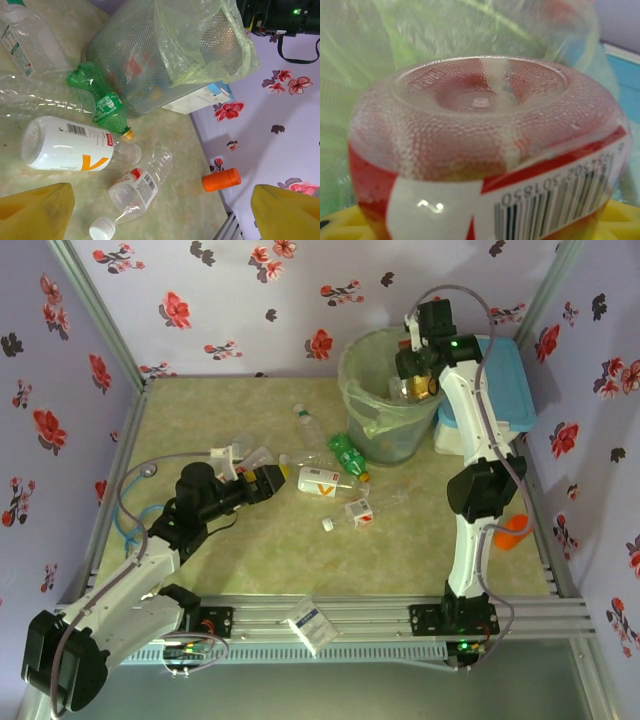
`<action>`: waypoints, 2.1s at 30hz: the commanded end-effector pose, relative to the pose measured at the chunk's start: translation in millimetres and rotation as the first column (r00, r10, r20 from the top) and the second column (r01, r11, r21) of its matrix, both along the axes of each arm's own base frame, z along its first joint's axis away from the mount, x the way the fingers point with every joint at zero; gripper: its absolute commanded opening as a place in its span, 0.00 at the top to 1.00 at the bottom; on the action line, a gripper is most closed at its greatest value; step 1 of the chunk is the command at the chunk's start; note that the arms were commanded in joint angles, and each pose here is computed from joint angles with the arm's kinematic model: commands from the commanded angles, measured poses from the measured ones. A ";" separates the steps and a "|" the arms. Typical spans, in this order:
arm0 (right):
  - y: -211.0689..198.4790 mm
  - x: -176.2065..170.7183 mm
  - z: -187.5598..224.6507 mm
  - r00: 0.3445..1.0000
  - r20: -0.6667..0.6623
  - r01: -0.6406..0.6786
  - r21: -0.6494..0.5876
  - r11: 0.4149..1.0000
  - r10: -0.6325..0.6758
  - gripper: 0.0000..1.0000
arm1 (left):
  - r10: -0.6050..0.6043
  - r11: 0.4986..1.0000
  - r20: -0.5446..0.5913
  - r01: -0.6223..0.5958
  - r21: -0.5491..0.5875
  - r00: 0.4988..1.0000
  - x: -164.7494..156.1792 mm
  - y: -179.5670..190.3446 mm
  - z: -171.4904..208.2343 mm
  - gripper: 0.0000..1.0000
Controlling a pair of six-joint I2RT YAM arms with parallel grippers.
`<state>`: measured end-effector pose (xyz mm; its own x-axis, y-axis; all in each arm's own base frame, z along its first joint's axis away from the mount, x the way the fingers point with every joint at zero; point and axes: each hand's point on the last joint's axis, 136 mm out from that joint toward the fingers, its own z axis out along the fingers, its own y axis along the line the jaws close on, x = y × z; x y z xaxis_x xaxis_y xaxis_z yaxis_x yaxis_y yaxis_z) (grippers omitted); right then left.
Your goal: Put the plastic bottles in the bin
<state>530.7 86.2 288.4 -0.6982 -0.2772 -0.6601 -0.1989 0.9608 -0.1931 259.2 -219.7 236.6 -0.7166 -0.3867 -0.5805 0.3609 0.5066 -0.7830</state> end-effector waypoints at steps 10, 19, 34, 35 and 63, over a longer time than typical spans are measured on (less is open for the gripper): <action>-4.1 -3.7 -13.2 0.998 -0.061 -0.014 -0.062 0.998 0.010 0.04 | 0.012 1.000 -0.005 -0.012 0.021 1.000 12.7 -2.3 0.1 0.09; 4.4 -11.6 26.2 0.999 0.029 -0.023 0.025 0.999 0.022 0.04 | 0.012 1.000 -0.012 -0.012 0.028 1.000 13.4 -2.3 -3.2 0.09; 30.0 -79.5 125.2 0.973 0.219 -0.132 0.307 0.943 0.065 0.04 | 0.227 0.748 -0.069 -0.129 0.651 0.971 25.1 74.2 -61.8 0.06; 33.5 -85.8 127.1 0.972 0.225 -0.147 0.335 0.931 0.072 0.04 | 0.230 0.711 -0.073 -0.116 0.693 0.970 25.4 79.6 -68.9 0.05; 30.8 -199.0 73.0 0.982 0.179 -0.143 0.515 0.845 0.057 0.04 | 0.212 0.414 -0.242 0.137 0.900 0.947 56.7 98.9 -176.0 0.12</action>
